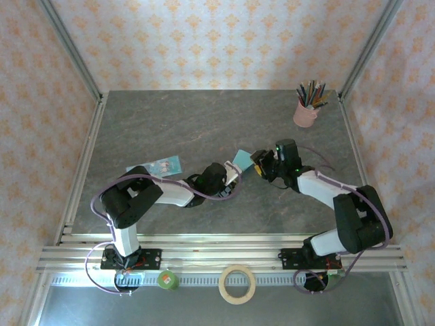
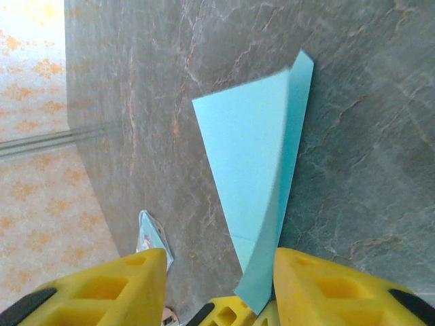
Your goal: Fold a paper plane with a square sheet of paper (pick it up from the middle)
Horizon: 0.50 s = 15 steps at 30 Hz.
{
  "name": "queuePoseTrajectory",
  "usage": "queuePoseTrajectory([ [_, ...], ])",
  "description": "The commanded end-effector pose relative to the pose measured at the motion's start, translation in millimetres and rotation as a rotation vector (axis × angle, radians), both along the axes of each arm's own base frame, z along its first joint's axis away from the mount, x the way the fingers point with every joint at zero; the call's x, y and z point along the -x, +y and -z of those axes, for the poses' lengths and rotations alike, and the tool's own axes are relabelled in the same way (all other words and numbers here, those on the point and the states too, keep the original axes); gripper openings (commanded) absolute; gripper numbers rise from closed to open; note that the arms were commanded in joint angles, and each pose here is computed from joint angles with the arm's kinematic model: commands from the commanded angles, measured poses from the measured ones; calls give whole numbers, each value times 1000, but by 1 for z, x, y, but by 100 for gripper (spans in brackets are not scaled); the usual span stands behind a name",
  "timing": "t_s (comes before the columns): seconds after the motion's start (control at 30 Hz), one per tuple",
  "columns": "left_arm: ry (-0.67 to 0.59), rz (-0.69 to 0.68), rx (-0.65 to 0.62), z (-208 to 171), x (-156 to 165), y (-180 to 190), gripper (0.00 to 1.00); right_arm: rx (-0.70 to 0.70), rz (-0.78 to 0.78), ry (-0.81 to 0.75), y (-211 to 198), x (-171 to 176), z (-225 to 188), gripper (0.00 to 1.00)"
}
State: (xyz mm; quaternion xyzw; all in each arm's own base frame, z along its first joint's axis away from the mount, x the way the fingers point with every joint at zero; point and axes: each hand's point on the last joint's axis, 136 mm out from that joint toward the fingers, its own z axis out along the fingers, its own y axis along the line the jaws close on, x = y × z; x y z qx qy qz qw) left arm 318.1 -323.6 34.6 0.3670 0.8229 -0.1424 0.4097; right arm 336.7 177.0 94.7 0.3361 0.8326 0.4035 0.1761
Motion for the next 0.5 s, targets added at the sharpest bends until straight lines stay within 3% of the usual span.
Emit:
queuePoseTrajectory([
  [0.0, 39, -11, 62, 2, -1, -1, 16, 56, 31, -3, -12, 1, 4, 46],
  [0.3, 187, -6, 219, -15, -15, 2, 9, 96, 20, -21, -16, 2, 8, 47],
  [0.47, 367, -38, 324, -18, -23, 9, 5, 154, -50, -79, -16, 3, 11, 58],
])
